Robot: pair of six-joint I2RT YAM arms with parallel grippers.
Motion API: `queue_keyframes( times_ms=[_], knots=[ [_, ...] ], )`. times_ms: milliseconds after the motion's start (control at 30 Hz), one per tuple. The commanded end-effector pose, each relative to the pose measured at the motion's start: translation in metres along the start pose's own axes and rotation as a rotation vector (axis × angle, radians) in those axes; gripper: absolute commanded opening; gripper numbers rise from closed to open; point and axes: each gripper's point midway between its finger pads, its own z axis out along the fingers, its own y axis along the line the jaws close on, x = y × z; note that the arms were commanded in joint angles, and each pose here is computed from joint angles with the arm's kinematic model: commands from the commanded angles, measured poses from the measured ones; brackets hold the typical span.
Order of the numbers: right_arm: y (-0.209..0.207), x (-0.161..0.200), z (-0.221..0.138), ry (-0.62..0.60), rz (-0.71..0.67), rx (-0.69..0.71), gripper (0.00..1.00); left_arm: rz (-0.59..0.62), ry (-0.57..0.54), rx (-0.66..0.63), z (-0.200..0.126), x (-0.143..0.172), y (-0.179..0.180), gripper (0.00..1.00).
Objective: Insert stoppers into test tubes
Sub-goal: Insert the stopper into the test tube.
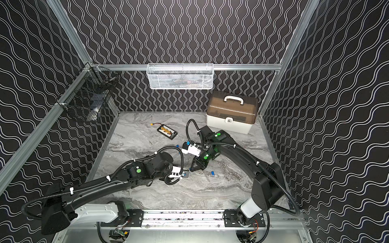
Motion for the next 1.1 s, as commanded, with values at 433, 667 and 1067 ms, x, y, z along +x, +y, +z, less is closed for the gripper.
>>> queue_keyframes(
  times_ms=[433, 667, 1067],
  knots=[
    [-0.041, -0.030, -0.100, -0.597, 0.089, 0.174, 0.59, -0.109, -0.178, 0.045, 0.005, -0.008, -0.011, 0.00],
    [-0.107, -0.007, -0.098, -0.624, 0.520, 0.361, 0.59, -0.440, -0.028, 0.312, 0.030, 0.031, -0.023, 0.00],
    [-0.130, 0.005, -0.083, -0.521, 0.604, 0.387, 0.56, -0.971, 0.245, 0.279, 0.065, 0.112, 0.023, 0.00]
  ],
)
